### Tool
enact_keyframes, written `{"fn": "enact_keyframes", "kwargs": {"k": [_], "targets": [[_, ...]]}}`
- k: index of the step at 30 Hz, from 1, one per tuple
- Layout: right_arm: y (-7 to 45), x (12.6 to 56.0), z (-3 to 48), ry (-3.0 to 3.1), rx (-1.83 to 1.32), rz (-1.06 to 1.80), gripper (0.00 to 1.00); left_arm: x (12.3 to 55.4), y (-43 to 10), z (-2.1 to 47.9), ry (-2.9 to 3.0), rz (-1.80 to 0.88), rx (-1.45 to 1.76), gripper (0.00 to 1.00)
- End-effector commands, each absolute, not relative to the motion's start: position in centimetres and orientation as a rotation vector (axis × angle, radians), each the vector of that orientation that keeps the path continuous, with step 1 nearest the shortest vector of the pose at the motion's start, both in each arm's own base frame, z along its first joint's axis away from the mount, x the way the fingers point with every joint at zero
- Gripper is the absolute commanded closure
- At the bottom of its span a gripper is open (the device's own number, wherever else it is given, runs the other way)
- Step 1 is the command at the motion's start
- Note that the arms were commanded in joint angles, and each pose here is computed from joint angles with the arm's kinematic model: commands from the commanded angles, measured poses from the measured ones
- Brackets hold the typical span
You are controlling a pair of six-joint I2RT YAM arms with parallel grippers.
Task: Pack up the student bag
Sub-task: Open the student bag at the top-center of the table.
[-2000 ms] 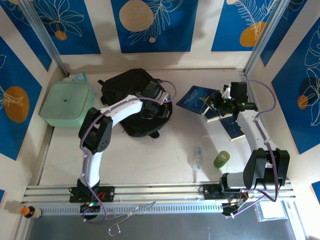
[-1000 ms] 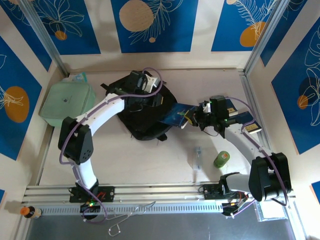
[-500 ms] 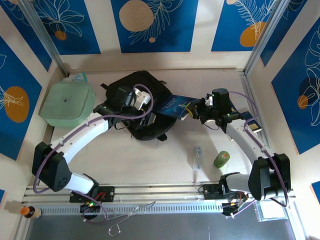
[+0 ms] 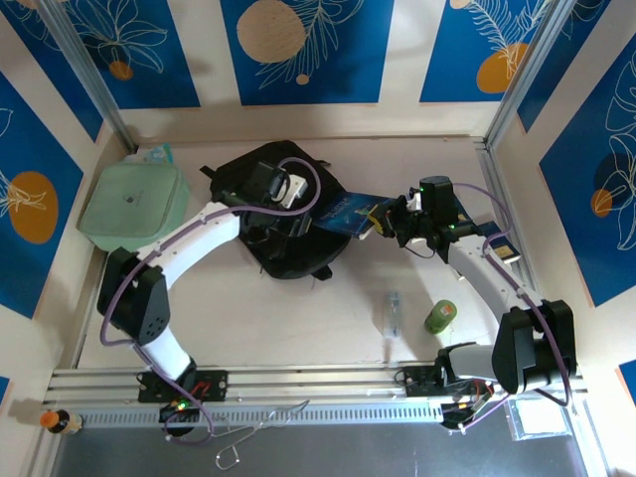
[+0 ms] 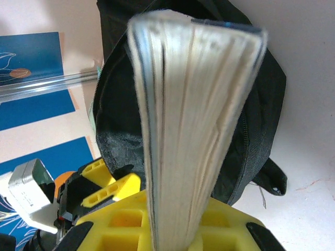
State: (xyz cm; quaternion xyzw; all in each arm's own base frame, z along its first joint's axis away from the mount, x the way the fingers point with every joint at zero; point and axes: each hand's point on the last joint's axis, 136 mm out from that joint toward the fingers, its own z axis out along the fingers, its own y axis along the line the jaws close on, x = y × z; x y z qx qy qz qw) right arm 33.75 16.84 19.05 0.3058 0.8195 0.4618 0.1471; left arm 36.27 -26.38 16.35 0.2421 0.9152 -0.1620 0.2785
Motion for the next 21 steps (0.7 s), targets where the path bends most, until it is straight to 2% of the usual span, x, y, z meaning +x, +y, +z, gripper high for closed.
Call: {"fn": "enact_keyframes", "kwargs": {"k": [1, 10, 21], "targets": [[17.7, 34.0, 21.4, 2.318, 0.793, 1.408, 1.0, 36.6, -26.8, 16.8, 2.482, -0.416, 0.654, 0.52], [17.4, 33.6, 20.2, 2.349, 0.8, 1.368, 1.0, 37.8, -25.8, 19.3, 2.432, -0.276, 0.701, 1.0], [19.6, 31.5, 17.6, 2.462, 0.71, 1.212, 1.0, 38.1, -27.2, 29.5, 2.088, -0.426, 0.662, 1.0]]}}
